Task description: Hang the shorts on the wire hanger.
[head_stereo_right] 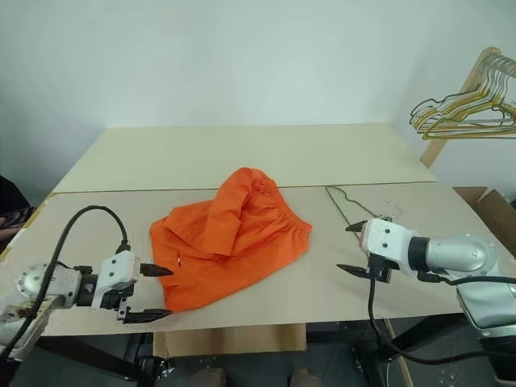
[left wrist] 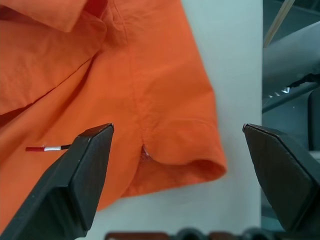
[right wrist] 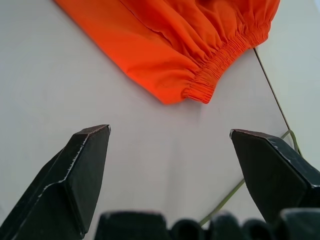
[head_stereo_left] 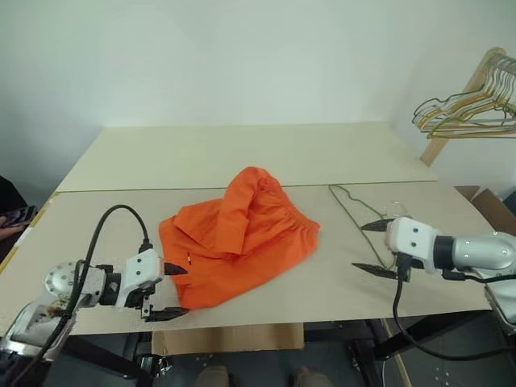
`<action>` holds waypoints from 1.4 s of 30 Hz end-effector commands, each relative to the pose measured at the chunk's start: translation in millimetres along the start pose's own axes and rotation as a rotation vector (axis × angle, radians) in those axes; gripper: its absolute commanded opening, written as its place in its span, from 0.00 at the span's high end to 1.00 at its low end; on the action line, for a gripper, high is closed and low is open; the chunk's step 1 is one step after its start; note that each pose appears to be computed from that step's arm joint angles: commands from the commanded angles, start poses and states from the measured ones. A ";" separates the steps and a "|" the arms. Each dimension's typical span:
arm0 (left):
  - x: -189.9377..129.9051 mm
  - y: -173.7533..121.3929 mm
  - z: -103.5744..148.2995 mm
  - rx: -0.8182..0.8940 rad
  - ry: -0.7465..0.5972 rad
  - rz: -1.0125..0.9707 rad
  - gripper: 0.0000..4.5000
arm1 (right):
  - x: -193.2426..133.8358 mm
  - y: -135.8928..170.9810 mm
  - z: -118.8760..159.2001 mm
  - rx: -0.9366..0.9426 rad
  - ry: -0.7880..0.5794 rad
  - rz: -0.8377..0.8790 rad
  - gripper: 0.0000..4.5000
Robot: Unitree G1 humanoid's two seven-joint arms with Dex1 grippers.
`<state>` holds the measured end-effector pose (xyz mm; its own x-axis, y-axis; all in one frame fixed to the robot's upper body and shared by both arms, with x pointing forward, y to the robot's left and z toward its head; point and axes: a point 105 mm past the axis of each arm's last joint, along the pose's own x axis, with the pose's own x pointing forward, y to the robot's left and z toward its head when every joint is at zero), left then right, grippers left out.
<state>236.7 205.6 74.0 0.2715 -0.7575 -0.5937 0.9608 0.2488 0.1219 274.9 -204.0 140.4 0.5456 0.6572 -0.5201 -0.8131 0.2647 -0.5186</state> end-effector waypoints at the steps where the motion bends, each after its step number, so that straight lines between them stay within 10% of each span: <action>1: 6.7 2.1 0.1 0.045 0.010 -0.037 0.00 | -5.1 -8.1 16.8 -0.035 -0.039 -0.047 0.01; 9: 10.4 -3.8 -5.5 0.084 0.055 -0.093 0.04 | -5.1 -4.0 9.7 -0.039 -0.006 -0.050 0.00; 23: 6.5 -8.4 -11.3 0.065 0.067 -0.102 1.00 | 1.1 -11.5 11.0 -0.063 -0.020 -0.053 0.00; 42: -21.3 7.2 -12.1 0.129 0.120 0.028 1.00 | 91.0 -45.4 -9.1 -0.628 0.073 -0.151 0.00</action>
<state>234.9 227.8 66.4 0.2722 -0.6704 -0.6903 0.9622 0.1892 0.1957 358.4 -165.8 101.4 0.6611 0.5726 -0.4848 -0.5383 -0.0880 -0.8381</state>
